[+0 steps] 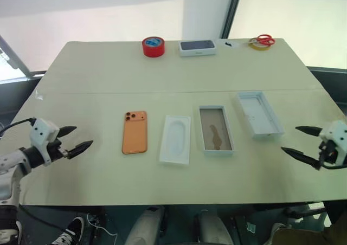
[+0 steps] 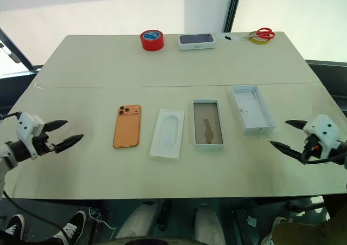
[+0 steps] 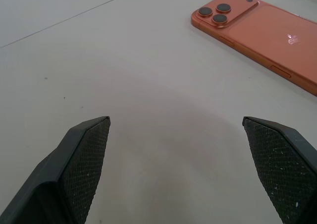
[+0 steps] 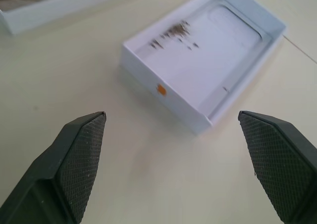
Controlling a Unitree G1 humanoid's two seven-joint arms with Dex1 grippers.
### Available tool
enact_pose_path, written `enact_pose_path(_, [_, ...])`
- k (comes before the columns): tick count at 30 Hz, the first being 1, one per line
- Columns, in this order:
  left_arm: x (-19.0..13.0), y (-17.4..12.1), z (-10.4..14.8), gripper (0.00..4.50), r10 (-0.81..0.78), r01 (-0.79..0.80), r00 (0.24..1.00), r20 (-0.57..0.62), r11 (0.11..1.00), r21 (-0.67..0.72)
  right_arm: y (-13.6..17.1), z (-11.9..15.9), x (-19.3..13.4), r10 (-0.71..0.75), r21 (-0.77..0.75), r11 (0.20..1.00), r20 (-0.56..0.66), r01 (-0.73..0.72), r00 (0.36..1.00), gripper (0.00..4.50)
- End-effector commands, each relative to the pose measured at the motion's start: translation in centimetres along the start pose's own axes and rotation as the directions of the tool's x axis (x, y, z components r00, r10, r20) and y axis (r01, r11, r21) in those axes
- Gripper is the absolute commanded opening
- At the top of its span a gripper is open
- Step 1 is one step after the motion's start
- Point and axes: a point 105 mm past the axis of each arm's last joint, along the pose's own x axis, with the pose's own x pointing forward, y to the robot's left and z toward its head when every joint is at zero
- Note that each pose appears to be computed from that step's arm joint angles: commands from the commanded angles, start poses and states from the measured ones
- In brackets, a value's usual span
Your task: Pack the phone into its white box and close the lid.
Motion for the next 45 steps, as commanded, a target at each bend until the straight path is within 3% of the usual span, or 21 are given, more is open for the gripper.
enact_pose_path(1, [-0.3, 0.5, 2.0, 4.50, 0.022, -0.025, 0.998, 0.053, 0.998, 0.054, -0.9, 0.8, -0.5, -0.026, -0.050, 0.998, 0.019, 0.027, 0.999, 4.46])
enact_pose_path(5, [0.4, 0.2, 2.5, 4.50, 0.021, -0.025, 0.999, 0.033, 0.992, 0.123, -1.0, 1.3, 0.0, -0.030, -0.054, 0.998, 0.044, 0.032, 0.999, 4.46])
enact_pose_path(18, [0.9, -0.3, 3.0, 4.50, -0.036, 0.028, 0.997, 0.062, 0.992, 0.124, -0.8, 1.3, 0.0, -0.022, -0.062, 0.998, 0.042, 0.024, 0.999, 4.46])
enact_pose_path(30, [2.7, -0.5, 4.3, 4.50, 0.018, -0.027, 0.997, 0.078, 0.992, 0.119, -0.6, 2.8, 0.8, -0.002, -0.099, 0.995, 0.076, 0.010, 0.997, 4.46])
enact_pose_path(34, [4.0, -2.4, 4.2, 4.50, -0.064, 0.064, 0.998, 0.002, 0.998, -0.010, 0.5, 5.1, 2.1, 0.061, -0.132, 0.990, 0.134, -0.044, 0.989, 4.46])
enact_pose_path(36, [4.9, -3.2, 4.8, 4.50, -0.074, 0.074, 0.997, 0.010, 0.997, 0.023, 1.5, 6.5, 3.0, 0.105, -0.158, 0.984, 0.166, -0.079, 0.981, 4.46])
enact_pose_path(41, [8.0, -8.1, 6.3, 4.50, -0.247, 0.251, 0.968, 0.052, 0.962, -0.106, 5.8, 11.3, 6.4, 0.265, -0.270, 0.943, 0.263, -0.194, 0.928, 4.46])
enact_pose_path(45, [10.3, -11.1, 7.8, 4.50, -0.306, 0.333, 0.943, 0.131, 0.875, -0.351, 8.0, 13.0, 7.9, 0.340, -0.345, 0.907, 0.267, -0.239, 0.902, 4.46])
